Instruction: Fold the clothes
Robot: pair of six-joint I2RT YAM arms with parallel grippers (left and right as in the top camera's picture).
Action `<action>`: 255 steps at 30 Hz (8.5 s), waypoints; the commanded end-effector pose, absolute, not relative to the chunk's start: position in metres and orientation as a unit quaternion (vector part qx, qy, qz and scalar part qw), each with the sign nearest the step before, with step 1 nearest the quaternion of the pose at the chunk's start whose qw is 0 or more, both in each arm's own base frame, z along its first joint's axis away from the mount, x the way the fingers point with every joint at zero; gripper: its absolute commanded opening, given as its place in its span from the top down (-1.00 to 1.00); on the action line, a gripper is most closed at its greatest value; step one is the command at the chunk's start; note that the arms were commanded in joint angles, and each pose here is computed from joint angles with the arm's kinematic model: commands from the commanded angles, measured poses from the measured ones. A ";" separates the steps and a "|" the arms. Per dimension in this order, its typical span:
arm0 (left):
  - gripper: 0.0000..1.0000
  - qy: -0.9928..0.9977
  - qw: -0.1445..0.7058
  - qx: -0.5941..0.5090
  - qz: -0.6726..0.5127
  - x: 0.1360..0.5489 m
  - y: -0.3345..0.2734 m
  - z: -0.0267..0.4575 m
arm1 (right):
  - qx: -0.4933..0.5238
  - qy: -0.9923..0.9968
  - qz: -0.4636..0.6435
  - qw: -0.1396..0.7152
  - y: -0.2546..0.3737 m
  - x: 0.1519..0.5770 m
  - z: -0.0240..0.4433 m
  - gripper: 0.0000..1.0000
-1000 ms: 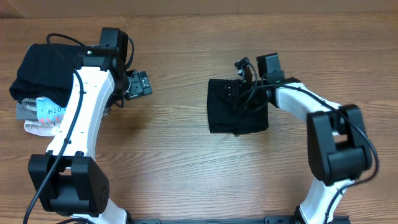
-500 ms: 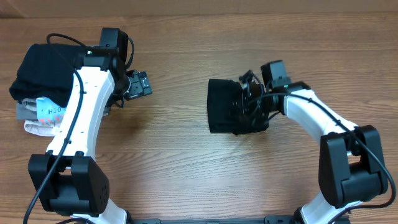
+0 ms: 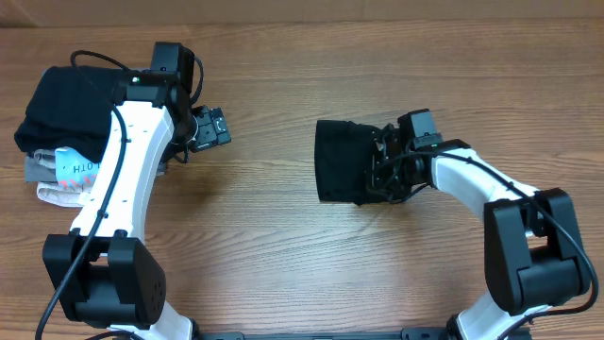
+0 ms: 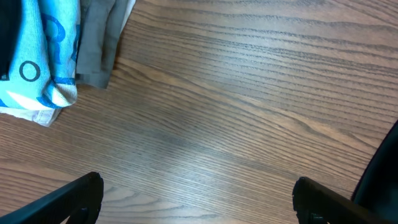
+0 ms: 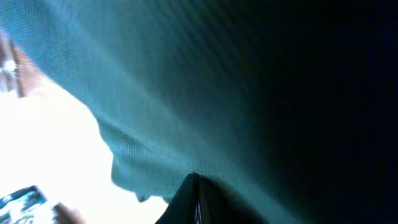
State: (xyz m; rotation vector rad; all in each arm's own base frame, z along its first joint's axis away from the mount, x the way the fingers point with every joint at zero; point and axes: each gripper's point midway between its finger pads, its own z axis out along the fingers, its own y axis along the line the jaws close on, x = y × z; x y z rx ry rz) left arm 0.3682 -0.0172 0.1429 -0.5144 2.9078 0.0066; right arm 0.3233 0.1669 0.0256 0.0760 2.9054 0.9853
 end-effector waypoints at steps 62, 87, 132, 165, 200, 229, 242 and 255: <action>-1.00 0.992 0.039 -0.001 -0.119 0.366 -0.281 -0.016 | 0.254 0.934 0.056 0.245 -0.069 0.343 0.206 -1.00; 0.92 0.996 0.083 -0.013 -0.022 0.386 -0.243 0.006 | 0.254 0.934 0.056 0.245 -0.069 0.343 0.206 -1.00; 0.92 0.764 0.443 -0.447 -0.143 0.478 0.152 0.346 | 0.254 0.934 0.056 0.245 -0.069 0.343 0.206 -1.00; 0.92 0.798 0.299 -0.516 -0.088 0.473 0.211 0.218 | 0.254 0.934 0.056 0.245 -0.069 0.343 0.206 -1.00; 0.92 0.882 0.260 -0.365 -0.145 0.420 0.207 0.221 | 0.254 0.934 0.056 0.245 -0.069 0.343 0.206 -1.00; 0.86 0.873 0.390 -0.258 -0.139 0.407 0.112 0.354 | 0.254 0.934 0.056 0.245 -0.069 0.343 0.206 -1.00; -1.00 0.909 0.360 -0.160 -0.141 0.428 0.006 0.339 | 0.254 0.934 0.056 0.245 -0.069 0.343 0.206 -1.00; -1.00 0.909 0.358 -0.159 -0.141 0.429 0.004 0.338 | 0.254 0.934 0.056 0.245 -0.069 0.343 0.206 -1.00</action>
